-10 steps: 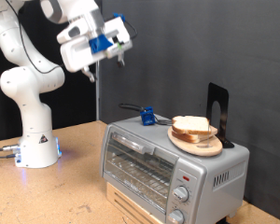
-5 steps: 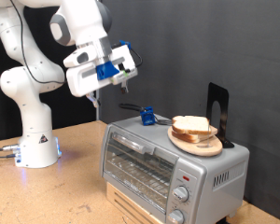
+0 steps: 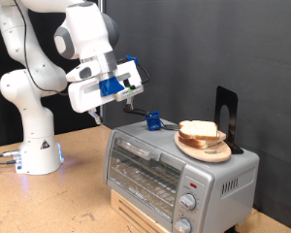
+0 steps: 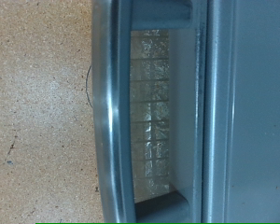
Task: Make a piece of toast with the oven
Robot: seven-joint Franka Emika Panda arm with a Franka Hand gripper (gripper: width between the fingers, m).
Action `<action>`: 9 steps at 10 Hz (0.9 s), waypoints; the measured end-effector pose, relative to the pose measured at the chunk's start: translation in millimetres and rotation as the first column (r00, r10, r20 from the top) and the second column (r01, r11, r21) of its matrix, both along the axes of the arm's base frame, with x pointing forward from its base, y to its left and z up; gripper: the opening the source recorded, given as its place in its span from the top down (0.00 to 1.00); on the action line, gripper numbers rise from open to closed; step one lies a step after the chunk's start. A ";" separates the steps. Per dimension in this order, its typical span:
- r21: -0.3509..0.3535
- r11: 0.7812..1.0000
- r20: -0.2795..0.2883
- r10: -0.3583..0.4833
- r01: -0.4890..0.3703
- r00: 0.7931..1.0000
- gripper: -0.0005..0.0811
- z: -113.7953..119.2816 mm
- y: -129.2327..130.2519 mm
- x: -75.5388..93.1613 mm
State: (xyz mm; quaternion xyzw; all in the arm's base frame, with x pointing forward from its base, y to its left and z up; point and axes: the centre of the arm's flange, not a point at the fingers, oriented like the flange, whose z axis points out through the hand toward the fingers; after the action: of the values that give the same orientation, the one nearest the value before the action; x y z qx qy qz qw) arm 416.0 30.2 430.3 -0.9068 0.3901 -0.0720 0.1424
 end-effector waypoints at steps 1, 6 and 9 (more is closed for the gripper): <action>0.029 0.998 0.004 0.051 -0.051 0.999 0.00 -0.5 0.3 -0.6; 0.075 0.990 -0.118 0.128 -0.120 0.985 0.00 -29.4 -14.4 5.1; 0.022 0.995 -0.093 0.102 -0.100 0.990 0.00 -55.8 -15.6 23.4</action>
State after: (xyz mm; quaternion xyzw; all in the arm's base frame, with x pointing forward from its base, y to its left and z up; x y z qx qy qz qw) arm 439.4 14.6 374.5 -0.9265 0.3506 -0.0186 0.1354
